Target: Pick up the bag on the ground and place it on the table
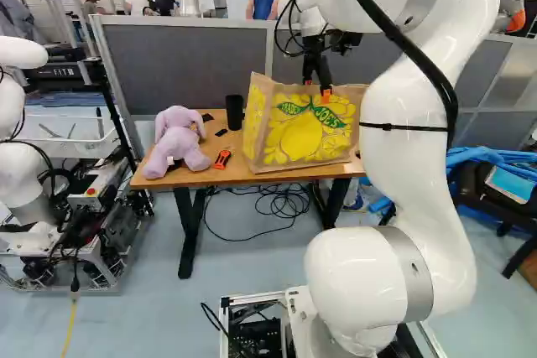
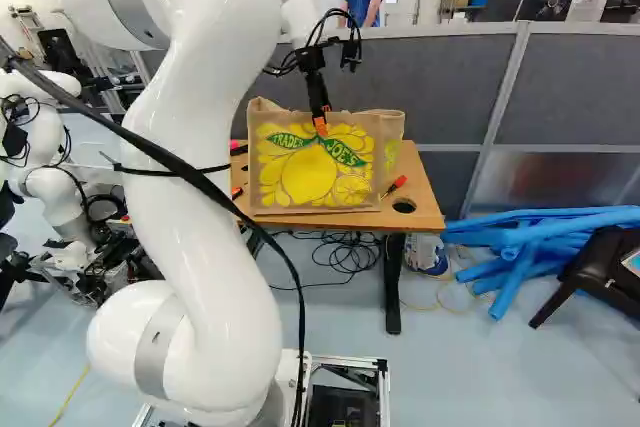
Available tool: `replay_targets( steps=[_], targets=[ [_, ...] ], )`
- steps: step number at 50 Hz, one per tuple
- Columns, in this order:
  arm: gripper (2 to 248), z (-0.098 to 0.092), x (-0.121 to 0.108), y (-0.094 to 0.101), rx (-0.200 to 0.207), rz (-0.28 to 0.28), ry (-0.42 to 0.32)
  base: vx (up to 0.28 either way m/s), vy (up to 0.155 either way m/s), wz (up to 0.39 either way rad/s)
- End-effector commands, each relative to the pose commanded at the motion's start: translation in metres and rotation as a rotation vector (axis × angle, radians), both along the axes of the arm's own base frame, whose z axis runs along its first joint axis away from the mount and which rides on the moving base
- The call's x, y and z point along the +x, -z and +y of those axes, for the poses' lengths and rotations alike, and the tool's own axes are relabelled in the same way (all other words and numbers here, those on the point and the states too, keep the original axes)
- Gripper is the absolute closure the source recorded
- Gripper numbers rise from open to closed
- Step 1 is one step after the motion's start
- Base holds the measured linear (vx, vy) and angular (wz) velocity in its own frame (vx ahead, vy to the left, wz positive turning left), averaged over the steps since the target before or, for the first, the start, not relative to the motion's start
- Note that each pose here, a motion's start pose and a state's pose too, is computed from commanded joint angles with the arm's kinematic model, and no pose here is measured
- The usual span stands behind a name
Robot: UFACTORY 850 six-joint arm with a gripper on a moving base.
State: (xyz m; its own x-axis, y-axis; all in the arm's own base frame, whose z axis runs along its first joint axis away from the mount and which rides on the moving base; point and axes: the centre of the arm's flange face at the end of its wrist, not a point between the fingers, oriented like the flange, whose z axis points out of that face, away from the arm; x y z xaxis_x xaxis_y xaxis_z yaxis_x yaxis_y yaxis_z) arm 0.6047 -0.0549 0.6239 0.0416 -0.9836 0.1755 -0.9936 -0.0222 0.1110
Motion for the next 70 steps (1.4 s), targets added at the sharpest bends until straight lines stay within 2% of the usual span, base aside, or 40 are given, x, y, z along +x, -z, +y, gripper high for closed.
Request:
replay_targets(
  steps=[49, 70],
  targets=[
    [3, 0.002, -0.032, -0.079, -0.009, -0.139, 0.0, 0.0, 0.0, 0.0],
    [3, 0.002, -0.033, -0.081, -0.009, -0.143, 0.0, 0.0, 0.0, 0.0]
  ],
)
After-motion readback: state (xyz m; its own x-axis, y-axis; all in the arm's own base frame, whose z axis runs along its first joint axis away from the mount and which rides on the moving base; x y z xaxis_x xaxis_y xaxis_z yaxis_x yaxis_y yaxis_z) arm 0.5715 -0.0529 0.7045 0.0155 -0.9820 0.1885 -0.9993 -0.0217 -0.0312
